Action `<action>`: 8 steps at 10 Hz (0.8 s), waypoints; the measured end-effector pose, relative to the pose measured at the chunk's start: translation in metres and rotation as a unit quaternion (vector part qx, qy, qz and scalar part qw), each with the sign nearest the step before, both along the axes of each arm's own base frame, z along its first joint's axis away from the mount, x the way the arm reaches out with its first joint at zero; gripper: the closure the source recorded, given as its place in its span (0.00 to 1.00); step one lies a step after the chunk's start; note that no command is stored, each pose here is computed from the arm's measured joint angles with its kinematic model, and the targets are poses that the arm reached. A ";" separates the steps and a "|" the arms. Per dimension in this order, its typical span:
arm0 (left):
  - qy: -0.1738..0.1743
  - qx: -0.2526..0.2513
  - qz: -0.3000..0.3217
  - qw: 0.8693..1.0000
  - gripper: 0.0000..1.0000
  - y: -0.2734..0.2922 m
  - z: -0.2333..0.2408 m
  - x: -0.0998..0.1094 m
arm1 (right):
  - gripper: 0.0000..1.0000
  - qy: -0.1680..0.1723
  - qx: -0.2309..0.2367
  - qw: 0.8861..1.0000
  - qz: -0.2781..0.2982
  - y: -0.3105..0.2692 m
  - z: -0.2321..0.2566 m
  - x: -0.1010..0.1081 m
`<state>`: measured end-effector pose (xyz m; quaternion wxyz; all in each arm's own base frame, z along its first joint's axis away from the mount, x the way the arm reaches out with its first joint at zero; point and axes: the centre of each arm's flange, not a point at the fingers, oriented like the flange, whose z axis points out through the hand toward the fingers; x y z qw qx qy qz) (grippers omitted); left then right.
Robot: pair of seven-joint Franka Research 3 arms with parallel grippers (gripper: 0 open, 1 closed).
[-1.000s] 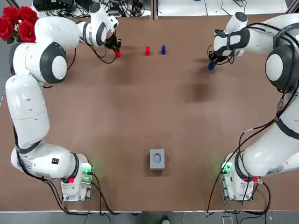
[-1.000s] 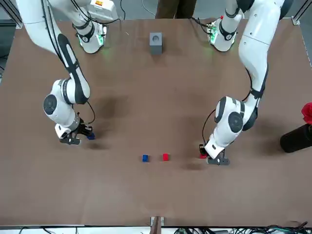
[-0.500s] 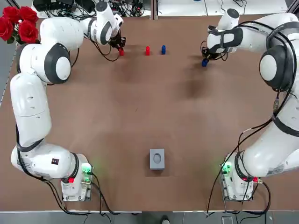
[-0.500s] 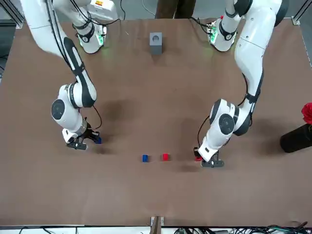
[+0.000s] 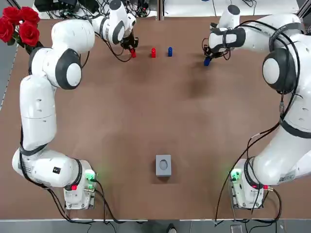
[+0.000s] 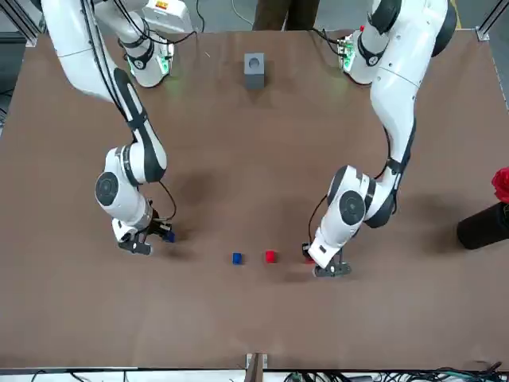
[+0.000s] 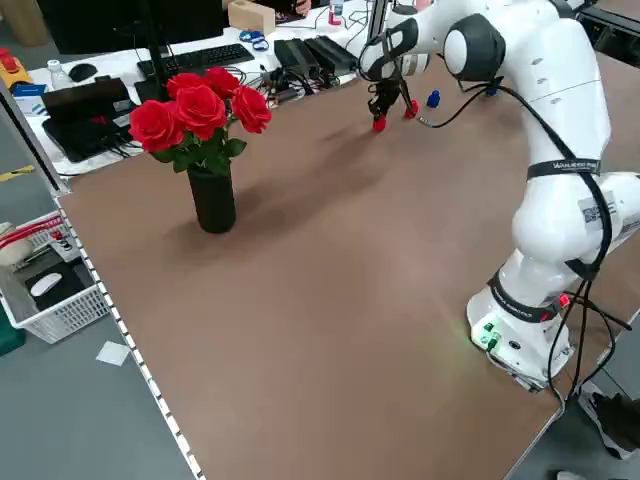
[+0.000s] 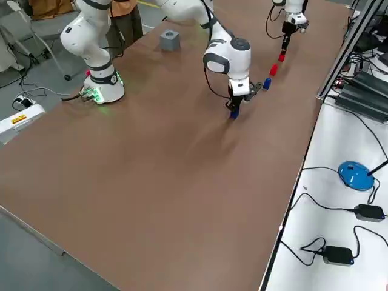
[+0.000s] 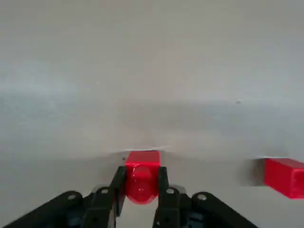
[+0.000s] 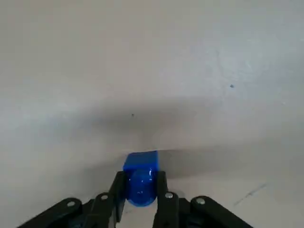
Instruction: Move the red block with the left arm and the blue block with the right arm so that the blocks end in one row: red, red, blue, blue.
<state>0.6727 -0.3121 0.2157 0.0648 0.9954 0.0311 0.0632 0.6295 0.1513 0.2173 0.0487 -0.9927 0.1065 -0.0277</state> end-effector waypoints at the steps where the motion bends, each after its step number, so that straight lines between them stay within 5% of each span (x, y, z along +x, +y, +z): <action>1: -0.001 -0.002 0.002 1.000 0.70 -0.010 0.000 -0.001 | 0.70 -0.002 -0.004 1.000 -0.006 0.013 0.000 0.002; 8: 0.005 -0.005 0.007 1.000 0.70 -0.033 0.000 -0.002 | 0.70 -0.003 -0.013 0.999 -0.039 0.069 0.001 0.034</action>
